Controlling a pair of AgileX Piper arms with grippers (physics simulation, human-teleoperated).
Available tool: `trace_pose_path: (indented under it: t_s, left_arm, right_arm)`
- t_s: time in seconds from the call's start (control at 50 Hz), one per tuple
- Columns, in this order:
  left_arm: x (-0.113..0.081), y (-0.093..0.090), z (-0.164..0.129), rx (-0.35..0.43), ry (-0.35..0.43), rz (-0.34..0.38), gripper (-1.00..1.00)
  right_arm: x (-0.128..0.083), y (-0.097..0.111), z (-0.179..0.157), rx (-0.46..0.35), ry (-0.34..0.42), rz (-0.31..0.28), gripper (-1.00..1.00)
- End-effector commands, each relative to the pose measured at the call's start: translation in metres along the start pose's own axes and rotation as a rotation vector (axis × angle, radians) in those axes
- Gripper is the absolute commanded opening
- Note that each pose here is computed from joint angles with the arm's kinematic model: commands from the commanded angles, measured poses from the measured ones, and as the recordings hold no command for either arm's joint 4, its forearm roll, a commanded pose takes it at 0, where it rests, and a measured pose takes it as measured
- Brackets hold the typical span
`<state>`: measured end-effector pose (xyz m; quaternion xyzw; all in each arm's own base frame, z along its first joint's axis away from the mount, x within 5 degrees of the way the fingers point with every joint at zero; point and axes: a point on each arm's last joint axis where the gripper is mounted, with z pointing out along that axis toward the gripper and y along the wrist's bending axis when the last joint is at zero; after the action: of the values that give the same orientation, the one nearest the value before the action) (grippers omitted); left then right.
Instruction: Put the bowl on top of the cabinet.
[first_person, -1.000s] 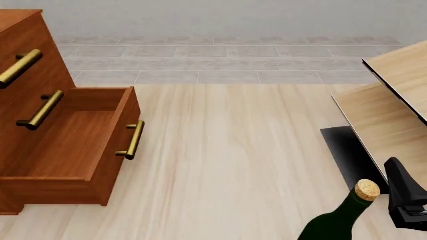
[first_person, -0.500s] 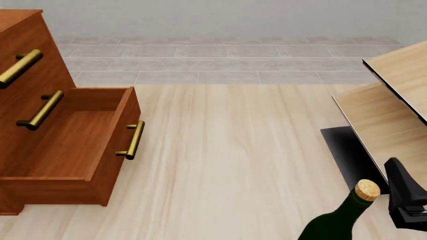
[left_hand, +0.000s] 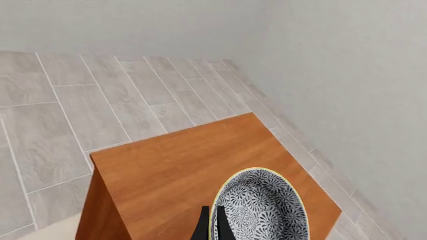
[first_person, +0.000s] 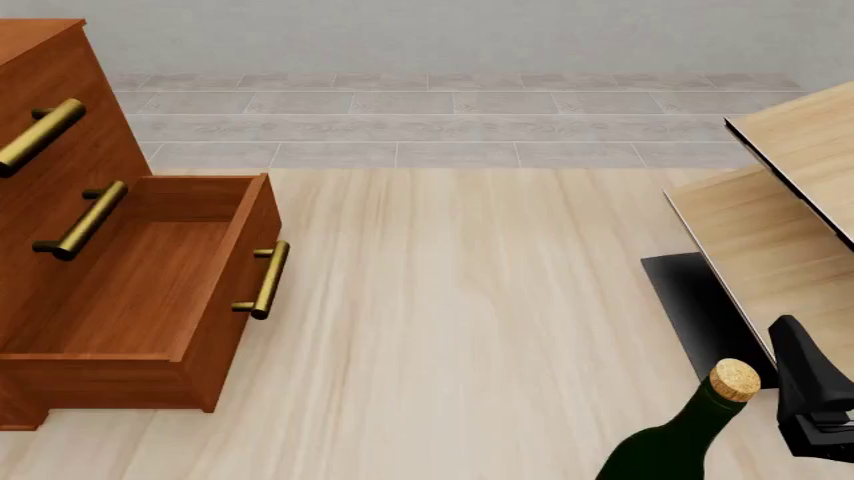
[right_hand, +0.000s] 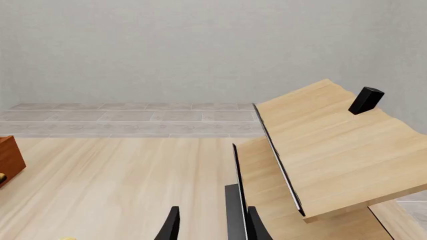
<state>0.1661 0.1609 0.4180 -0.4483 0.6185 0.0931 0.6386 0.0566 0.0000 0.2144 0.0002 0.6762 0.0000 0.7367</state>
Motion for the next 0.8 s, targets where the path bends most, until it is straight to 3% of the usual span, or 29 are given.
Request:
trace_pose_path:
  t_s: [0.02,0.36,0.38,0.8]
  left_arm:
    - [-0.001,0.003,0.002,-0.004,-0.014,-0.003,-1.00]
    - [0.006,0.009,0.013,-0.020,-0.004,0.023,-1.00]
    - [0.006,0.009,0.012,-0.019,-0.008,0.028,1.00]
    - [0.000,0.006,0.004,-0.010,-0.022,0.032,1.00]
  right_arm:
    - [0.000,0.000,0.000,0.000,0.000,0.000,1.00]
    - [0.000,0.000,0.000,0.000,0.000,0.000,1.00]
    - [0.000,0.000,0.000,0.000,0.000,0.000,1.00]
    - [0.000,0.000,0.000,0.000,0.000,0.000,1.00]
